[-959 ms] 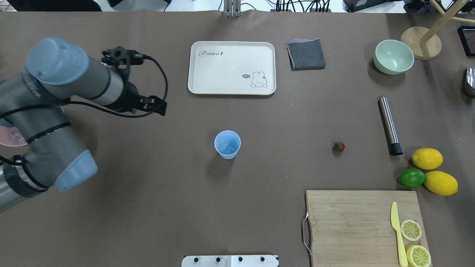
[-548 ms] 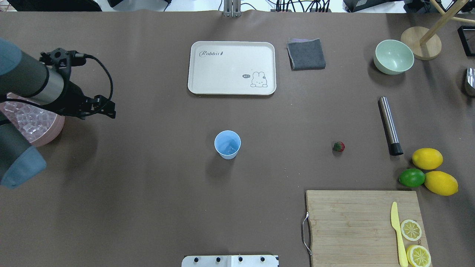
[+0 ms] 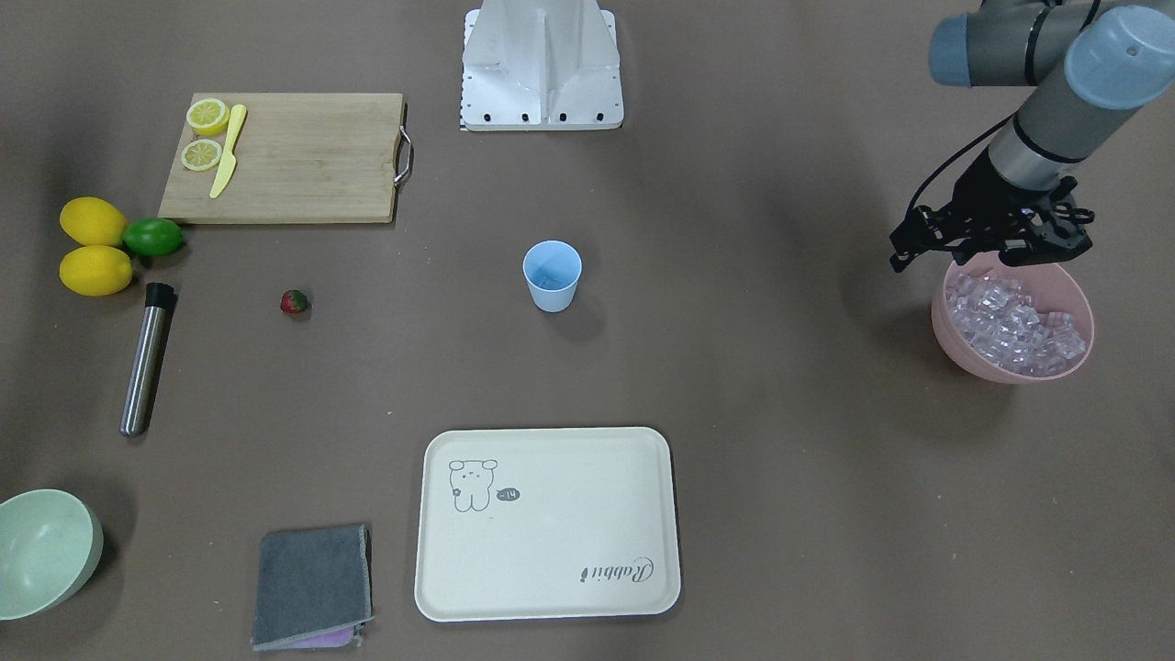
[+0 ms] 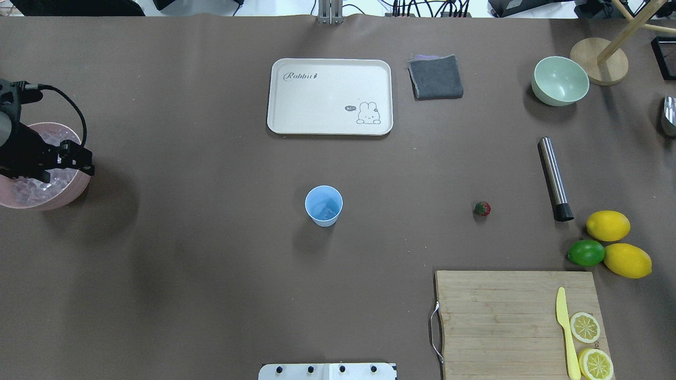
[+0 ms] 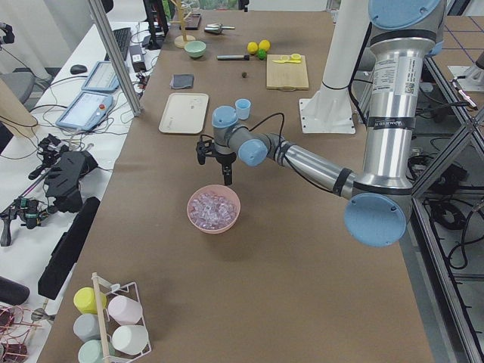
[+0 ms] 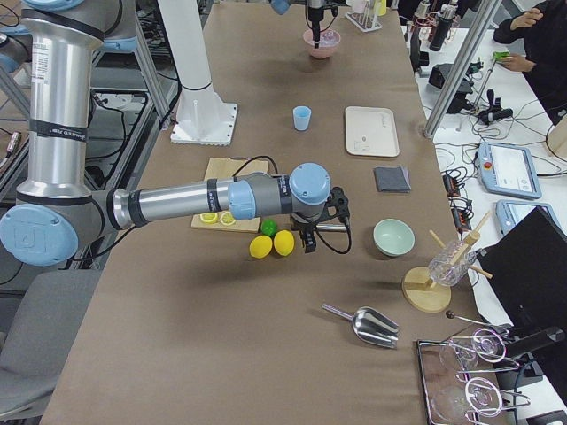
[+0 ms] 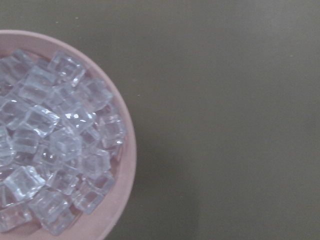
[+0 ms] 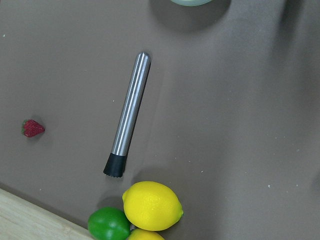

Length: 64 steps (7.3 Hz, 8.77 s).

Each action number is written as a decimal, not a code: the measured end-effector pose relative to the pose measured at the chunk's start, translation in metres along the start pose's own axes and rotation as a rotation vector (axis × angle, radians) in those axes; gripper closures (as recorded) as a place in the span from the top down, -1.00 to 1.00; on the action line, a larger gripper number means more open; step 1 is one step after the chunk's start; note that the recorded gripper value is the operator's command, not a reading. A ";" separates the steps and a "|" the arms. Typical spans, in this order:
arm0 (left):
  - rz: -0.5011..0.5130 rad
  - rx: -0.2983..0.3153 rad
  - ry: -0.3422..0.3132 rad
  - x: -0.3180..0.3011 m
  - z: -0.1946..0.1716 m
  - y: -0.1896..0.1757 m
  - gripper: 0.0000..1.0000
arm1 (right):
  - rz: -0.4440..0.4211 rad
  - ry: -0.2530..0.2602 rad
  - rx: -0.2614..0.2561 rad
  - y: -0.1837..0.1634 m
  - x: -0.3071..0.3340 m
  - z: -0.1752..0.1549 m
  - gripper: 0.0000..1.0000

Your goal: Mash ice and strawberries in cup

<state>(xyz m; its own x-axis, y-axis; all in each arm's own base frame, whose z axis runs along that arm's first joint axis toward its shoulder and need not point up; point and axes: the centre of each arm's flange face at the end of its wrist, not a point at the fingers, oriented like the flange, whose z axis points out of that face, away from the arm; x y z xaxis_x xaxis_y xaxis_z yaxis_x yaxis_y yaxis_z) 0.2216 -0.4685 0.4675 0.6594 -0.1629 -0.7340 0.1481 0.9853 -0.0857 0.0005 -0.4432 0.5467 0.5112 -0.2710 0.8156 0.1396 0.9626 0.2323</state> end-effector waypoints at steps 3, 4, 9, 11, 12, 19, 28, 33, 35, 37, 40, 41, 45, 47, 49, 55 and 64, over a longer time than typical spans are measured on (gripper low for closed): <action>-0.030 -0.012 -0.032 -0.025 0.013 -0.005 0.77 | -0.002 -0.001 -0.001 -0.001 -0.001 0.000 1.00; -0.028 -0.008 -0.037 -0.035 0.012 -0.007 0.77 | -0.003 -0.002 -0.001 -0.001 -0.002 0.000 1.00; -0.022 0.002 -0.049 -0.077 0.030 -0.021 0.58 | -0.009 -0.002 0.002 -0.001 -0.004 -0.001 1.00; -0.029 0.005 -0.061 -0.084 0.037 -0.024 0.49 | -0.012 -0.001 0.003 -0.001 -0.005 -0.001 1.00; -0.029 0.020 -0.074 -0.086 0.040 -0.027 0.46 | -0.012 -0.001 0.003 -0.001 -0.005 -0.001 1.00; -0.030 0.038 -0.092 -0.086 0.047 -0.033 0.35 | -0.012 0.001 0.004 0.002 -0.005 -0.002 1.00; -0.034 0.022 -0.099 -0.091 0.052 -0.028 -0.19 | -0.009 0.002 0.002 0.006 -0.005 -0.002 1.00; -0.045 0.006 -0.055 -0.076 0.041 -0.031 -1.00 | -0.006 0.000 0.002 0.013 -0.006 -0.003 1.00; -0.056 0.007 -0.029 -0.058 0.010 -0.038 -1.00 | -0.004 -0.001 0.000 0.014 -0.006 -0.003 1.00; -0.055 0.017 0.009 -0.022 -0.031 -0.046 -1.00 | -0.004 -0.002 0.000 0.014 -0.006 -0.003 1.00; -0.002 0.030 0.099 0.090 -0.076 -0.046 -1.00 | -0.004 -0.003 0.000 0.014 -0.007 -0.003 1.00; 0.029 0.011 0.134 0.140 -0.075 -0.031 -1.00 | -0.005 -0.003 0.001 0.014 -0.007 -0.003 1.00; 0.153 0.021 0.181 0.340 -0.029 0.066 -1.00 | -0.005 -0.003 0.000 0.014 -0.007 -0.002 1.00; 0.151 0.026 0.182 0.405 -0.011 0.087 -1.00 | -0.004 -0.003 0.000 0.014 -0.007 -0.003 1.00; 0.149 0.024 0.183 0.432 0.004 0.094 -1.00 | -0.004 -0.003 0.000 0.014 -0.007 -0.003 1.00; 0.165 0.010 0.184 0.439 0.024 0.106 0.56 | -0.002 -0.003 -0.002 0.015 -0.006 -0.002 1.00; 0.314 0.115 0.040 0.224 -0.023 0.012 0.92 | -0.012 0.001 0.004 0.010 -0.008 -0.004 1.00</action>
<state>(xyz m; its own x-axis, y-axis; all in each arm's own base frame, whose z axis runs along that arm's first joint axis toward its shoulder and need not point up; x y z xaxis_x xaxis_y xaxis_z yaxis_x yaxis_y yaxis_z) 0.3540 -0.4917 0.2869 0.6572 0.1516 -0.7383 0.0263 0.9744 0.2234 0.0009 -0.4311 0.5402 0.5102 -0.2828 0.8123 0.1424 0.9591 0.2444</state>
